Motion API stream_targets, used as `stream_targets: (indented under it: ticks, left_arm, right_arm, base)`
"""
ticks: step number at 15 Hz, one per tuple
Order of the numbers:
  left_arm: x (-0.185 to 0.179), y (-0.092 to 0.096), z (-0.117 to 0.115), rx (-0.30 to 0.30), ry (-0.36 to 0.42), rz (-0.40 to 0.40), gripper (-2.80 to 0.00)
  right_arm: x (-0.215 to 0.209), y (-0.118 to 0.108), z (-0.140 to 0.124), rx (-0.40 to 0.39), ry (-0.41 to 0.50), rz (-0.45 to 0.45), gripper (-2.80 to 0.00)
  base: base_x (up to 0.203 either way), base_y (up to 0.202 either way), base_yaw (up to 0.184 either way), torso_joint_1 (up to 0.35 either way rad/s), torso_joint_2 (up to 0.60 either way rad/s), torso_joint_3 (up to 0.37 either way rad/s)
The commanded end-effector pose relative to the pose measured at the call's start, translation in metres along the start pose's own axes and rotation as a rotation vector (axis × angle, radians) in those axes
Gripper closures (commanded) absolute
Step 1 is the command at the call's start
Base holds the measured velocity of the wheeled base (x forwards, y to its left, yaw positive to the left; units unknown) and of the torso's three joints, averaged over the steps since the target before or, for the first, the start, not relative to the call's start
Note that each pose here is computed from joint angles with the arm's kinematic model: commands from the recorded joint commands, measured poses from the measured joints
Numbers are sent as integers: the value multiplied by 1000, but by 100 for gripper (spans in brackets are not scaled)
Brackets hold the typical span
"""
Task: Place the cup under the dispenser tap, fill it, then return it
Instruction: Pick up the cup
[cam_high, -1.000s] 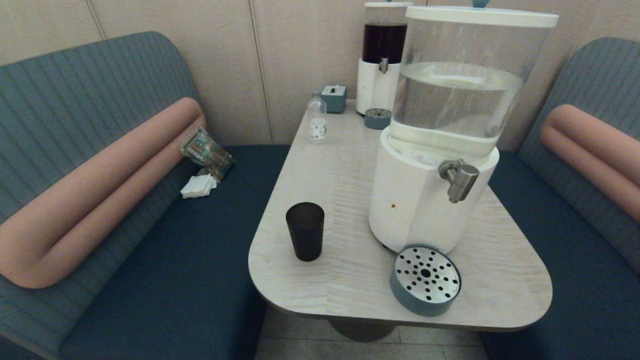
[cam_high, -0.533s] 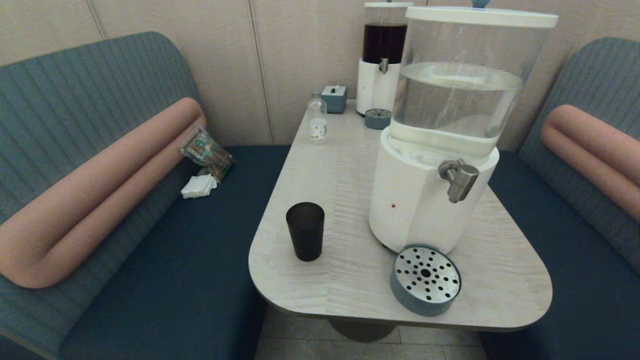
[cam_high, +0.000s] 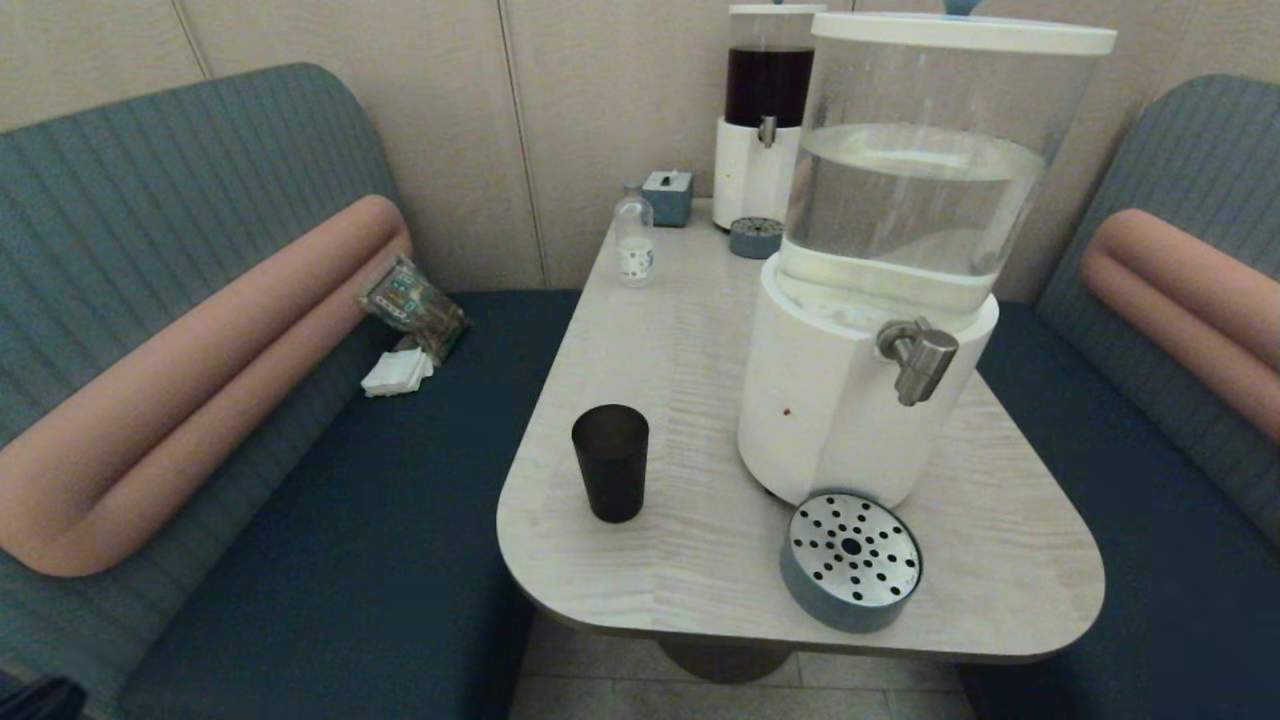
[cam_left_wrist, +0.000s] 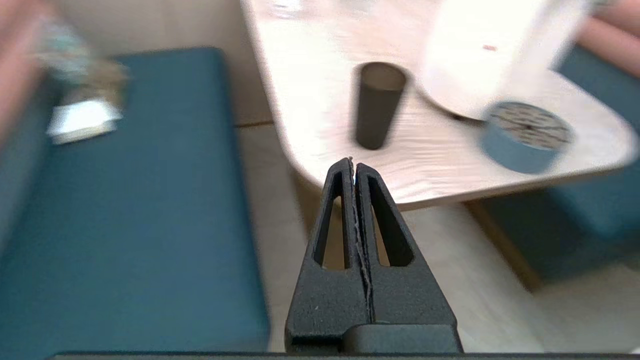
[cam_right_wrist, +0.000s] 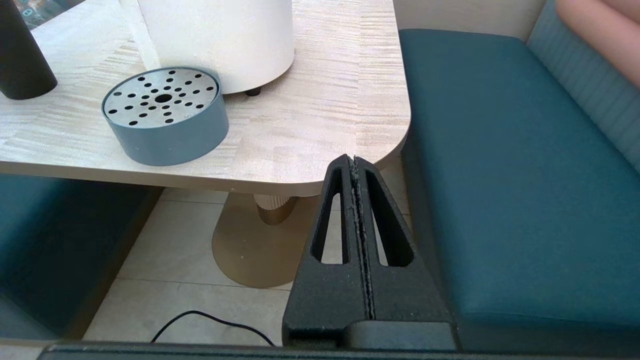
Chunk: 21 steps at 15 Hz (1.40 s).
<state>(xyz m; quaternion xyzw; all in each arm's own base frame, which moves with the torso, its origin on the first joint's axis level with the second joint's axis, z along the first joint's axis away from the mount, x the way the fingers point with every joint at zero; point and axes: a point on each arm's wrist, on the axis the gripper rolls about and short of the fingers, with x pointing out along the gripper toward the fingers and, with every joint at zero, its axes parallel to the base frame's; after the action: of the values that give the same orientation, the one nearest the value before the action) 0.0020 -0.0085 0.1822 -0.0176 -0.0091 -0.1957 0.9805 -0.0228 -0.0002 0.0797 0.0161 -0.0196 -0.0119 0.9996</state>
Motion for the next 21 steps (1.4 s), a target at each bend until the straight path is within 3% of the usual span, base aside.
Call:
stream_targets:
  ticks: [1,5,6,9,14,18,21]
  left_arm:
    - [30,11,6,-33,83,-40,0]
    - [66,24,16,-8,26,-102,0]
    - [70,25,14,-10,40,-106,-280]
    - [75,26,4,-8,69,-184,-280]
    - [101,33,-10,106,85,-392,-280]
    - [140,50,-32,118,135,-444,-280]
    - [177,65,-56,114,131,-480,-280]
  right_arm:
    - [1,0,-4,0,13,-2,0]
    - [1,0,-4,0,14,-1,0]
    - [1,0,-4,0,13,-1,0]
    - [1,0,-4,0,13,-2,0]
    - [1,0,-4,0,13,-2,0]
    - [1,0,-4,0,13,-2,0]
    - [1,0,-4,0,13,-1,0]
  base:
    - [0,0,0,0,0,0]
    - [0,0,0,0,0,0]
    - [0,0,0,0,0,0]
    - [0,0,0,0,0,0]
    - [0,0,0,0,0,0]
    - [0,0,0,0,0,0]
    - [0,0,0,0,0,0]
